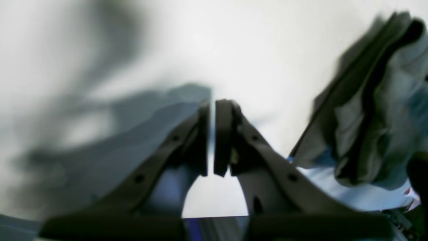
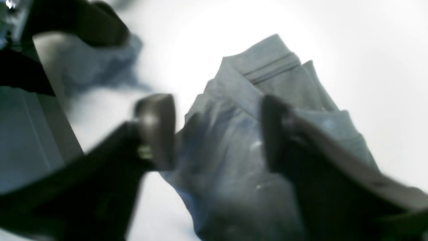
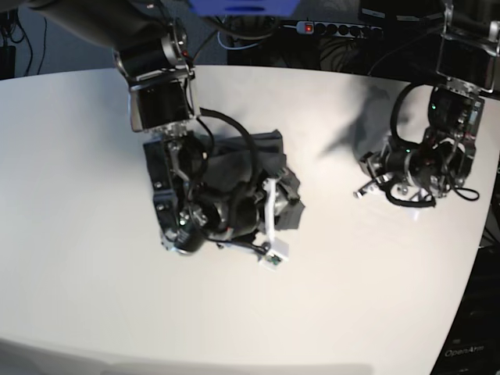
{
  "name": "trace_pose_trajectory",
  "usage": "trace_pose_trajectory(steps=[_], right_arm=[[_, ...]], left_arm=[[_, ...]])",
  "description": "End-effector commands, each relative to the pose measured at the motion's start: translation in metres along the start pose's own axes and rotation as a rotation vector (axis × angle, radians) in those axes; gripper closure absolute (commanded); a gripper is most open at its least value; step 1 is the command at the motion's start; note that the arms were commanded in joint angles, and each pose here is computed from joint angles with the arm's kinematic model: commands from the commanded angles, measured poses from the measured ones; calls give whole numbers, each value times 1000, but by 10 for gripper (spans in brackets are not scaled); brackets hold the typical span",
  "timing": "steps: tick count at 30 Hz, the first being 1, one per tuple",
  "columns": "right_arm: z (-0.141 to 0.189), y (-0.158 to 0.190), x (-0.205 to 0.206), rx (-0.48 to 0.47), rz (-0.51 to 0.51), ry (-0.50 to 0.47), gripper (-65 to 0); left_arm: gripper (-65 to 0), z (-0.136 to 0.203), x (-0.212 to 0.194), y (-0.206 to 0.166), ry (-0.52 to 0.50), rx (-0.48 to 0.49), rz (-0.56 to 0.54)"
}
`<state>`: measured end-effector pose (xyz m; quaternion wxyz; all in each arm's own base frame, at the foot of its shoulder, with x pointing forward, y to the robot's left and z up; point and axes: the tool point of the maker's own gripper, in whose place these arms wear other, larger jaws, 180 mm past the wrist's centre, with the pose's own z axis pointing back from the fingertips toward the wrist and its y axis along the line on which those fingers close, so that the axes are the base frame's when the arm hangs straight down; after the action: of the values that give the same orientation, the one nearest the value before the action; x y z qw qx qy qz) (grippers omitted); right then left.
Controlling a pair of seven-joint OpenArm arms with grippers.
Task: Fold the T-shirt properly
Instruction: 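Grasp opposite sides of the folded bundle with both grippers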
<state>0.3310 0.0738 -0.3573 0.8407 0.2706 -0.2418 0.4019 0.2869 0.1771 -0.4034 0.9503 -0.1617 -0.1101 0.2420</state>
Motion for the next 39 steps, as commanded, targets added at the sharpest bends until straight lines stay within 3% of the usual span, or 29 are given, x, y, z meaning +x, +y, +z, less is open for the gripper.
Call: trace_pose_trajectory(steps=[1,4,5,15,20,29,33,39], right_arm=[[10,-7,22,-18,34,-55,-222],[15,-18,12,-43,34,-32,-16],[17,-22,8,-53,33,-23,0],[41,-65,-33,-149,21,66,-6],[50,-77,-41,-179,23,86,-4],[59,-91,-59,-211,13,86,-4],[62,-94,-64,-218,9,93,-4],[53,-97,-84,-195,-38,104,-4]], left_arm=[[-26,8,7,-5,-20,-26,-9],[-26,7,2,1,-11,-17,-2],[-26,6,-1,2,-6,-16,-1],[-26,-5,-26,-23,45,-65,-33],[-26,-17,-54,-50,111,-95,-105],[-26,-14,-75,-71,195,-142,-133],[-26,5,-66,-91,188,-214,-139],[-26,44,-56,-131,233,-429,-94]])
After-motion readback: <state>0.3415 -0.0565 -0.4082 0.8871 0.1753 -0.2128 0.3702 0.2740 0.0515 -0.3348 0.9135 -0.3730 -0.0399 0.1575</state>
